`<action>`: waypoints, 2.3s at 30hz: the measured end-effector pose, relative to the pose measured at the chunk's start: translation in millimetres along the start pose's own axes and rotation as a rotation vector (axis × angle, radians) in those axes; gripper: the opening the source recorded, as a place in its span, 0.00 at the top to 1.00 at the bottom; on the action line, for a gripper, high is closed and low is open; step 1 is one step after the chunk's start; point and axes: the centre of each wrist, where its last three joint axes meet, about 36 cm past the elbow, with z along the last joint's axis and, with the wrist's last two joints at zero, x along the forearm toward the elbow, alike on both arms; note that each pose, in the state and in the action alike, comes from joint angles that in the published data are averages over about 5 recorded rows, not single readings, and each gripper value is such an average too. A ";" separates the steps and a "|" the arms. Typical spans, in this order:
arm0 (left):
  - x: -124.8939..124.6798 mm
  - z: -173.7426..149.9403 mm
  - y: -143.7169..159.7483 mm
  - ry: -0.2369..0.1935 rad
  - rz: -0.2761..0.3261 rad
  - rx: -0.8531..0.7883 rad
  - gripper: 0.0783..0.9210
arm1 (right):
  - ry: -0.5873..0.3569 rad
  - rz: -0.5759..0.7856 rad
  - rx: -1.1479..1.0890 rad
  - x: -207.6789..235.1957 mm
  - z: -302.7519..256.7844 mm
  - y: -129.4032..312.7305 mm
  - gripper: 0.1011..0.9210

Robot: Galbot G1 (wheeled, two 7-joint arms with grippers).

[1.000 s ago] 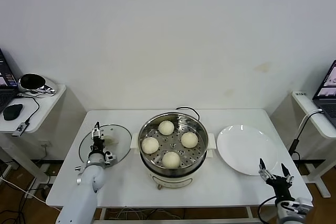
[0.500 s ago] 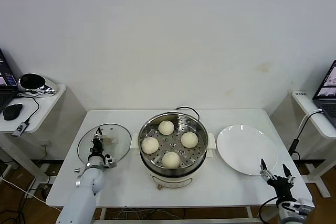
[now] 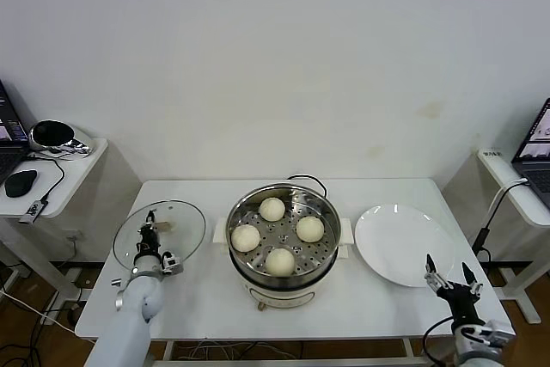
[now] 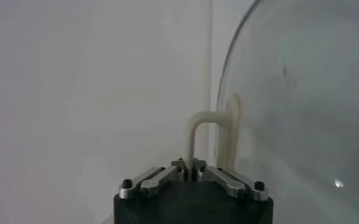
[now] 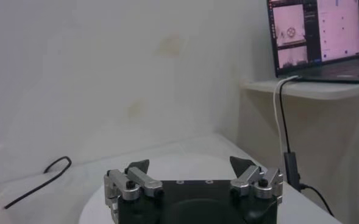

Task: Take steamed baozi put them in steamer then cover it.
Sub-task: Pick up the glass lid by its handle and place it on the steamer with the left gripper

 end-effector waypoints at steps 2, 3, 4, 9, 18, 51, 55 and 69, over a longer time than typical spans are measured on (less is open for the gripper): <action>5.4 0.5 9.5 0.019 -0.007 0.018 0.93 | -0.003 -0.001 -0.004 -1.0 -1.2 0.7 0.12; 8.4 0.9 14.8 0.028 -0.010 0.028 0.93 | -0.004 -0.001 -0.006 -1.5 -1.6 1.0 0.12; 11.7 1.6 20.4 0.038 -0.013 0.037 0.93 | -0.005 -0.001 -0.008 -2.1 -2.0 1.3 0.12; 31.1 8.2 53.1 0.089 -0.027 0.068 0.93 | -0.013 0.003 -0.018 -6.1 -3.9 3.9 0.12; 80.5 -4.0 121.9 0.158 -0.059 0.107 0.93 | -0.035 -0.006 -0.011 -9.9 -7.0 11.7 0.12; 212.7 -223.0 188.9 -0.120 -0.022 0.222 0.93 | -0.023 0.025 0.058 -9.2 11.3 23.9 0.12; 217.7 -244.6 185.8 -0.172 -0.012 0.215 0.93 | -0.018 0.033 0.060 -9.6 15.4 22.0 0.12; 214.0 -293.8 174.4 -0.264 -0.015 0.170 0.93 | -0.004 0.036 0.072 -14.1 23.9 21.6 0.12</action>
